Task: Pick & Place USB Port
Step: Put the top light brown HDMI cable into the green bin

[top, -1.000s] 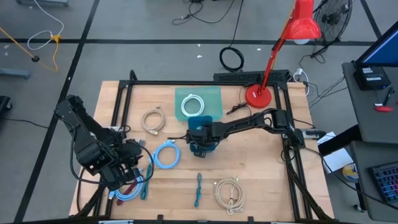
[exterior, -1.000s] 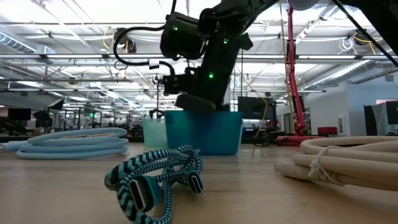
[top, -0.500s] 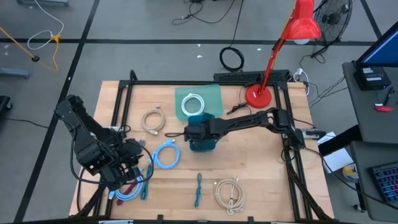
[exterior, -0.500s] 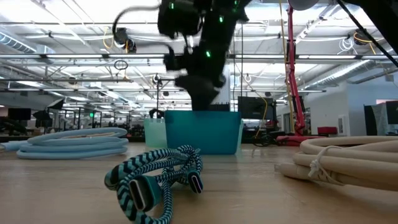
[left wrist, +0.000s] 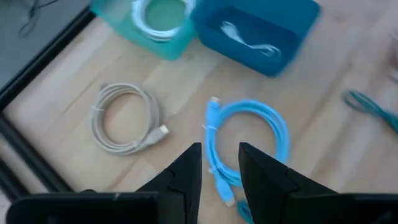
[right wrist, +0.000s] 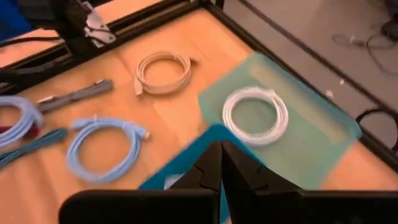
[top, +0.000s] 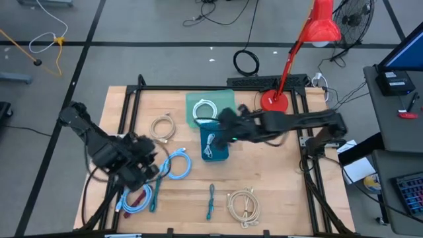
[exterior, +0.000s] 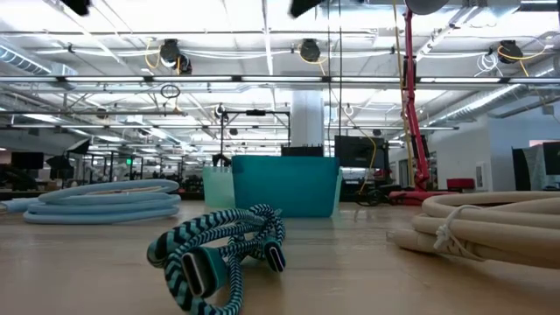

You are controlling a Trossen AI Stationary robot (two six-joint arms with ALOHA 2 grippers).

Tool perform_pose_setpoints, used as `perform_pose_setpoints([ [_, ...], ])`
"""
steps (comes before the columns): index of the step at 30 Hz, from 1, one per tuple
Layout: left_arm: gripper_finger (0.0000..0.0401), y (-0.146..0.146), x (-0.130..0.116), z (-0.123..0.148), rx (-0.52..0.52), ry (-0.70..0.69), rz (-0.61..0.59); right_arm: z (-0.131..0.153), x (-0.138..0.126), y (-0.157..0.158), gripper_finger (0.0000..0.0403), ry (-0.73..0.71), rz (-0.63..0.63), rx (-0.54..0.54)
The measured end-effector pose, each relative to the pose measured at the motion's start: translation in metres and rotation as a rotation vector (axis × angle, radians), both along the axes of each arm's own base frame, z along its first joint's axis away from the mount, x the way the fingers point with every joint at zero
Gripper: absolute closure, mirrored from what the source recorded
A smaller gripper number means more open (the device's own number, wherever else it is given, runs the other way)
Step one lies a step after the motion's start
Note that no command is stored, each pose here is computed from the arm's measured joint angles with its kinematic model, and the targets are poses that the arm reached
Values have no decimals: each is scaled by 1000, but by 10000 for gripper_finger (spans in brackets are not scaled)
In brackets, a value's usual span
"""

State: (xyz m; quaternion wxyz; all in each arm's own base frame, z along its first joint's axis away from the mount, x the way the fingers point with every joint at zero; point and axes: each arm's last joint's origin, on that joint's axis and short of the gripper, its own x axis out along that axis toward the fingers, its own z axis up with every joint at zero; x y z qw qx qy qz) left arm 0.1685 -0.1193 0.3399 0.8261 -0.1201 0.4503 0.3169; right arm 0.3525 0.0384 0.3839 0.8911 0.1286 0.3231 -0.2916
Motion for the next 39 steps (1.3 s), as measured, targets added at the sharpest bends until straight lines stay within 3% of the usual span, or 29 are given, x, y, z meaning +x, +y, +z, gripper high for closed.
perform_pose_setpoints([
  [5, 293, 32, 19, 0, 5, 48, 107, 22, -44, 11, 403, 20, -15, 58],
  [12, 293, 77, 42, -1, -64, 116, 150, 30, -73, 19, 403, 95, 12, 54],
  [20, 293, 125, 53, -1, -179, 84, 299, 24, -85, 18, 403, 239, 31, 7],
  [25, 293, 140, 54, -3, -231, 85, 371, 7, -85, 16, 399, 336, 46, -17],
  [39, 293, 167, 47, -4, -207, 152, 416, -33, -85, 15, 360, 473, -7, 18],
])
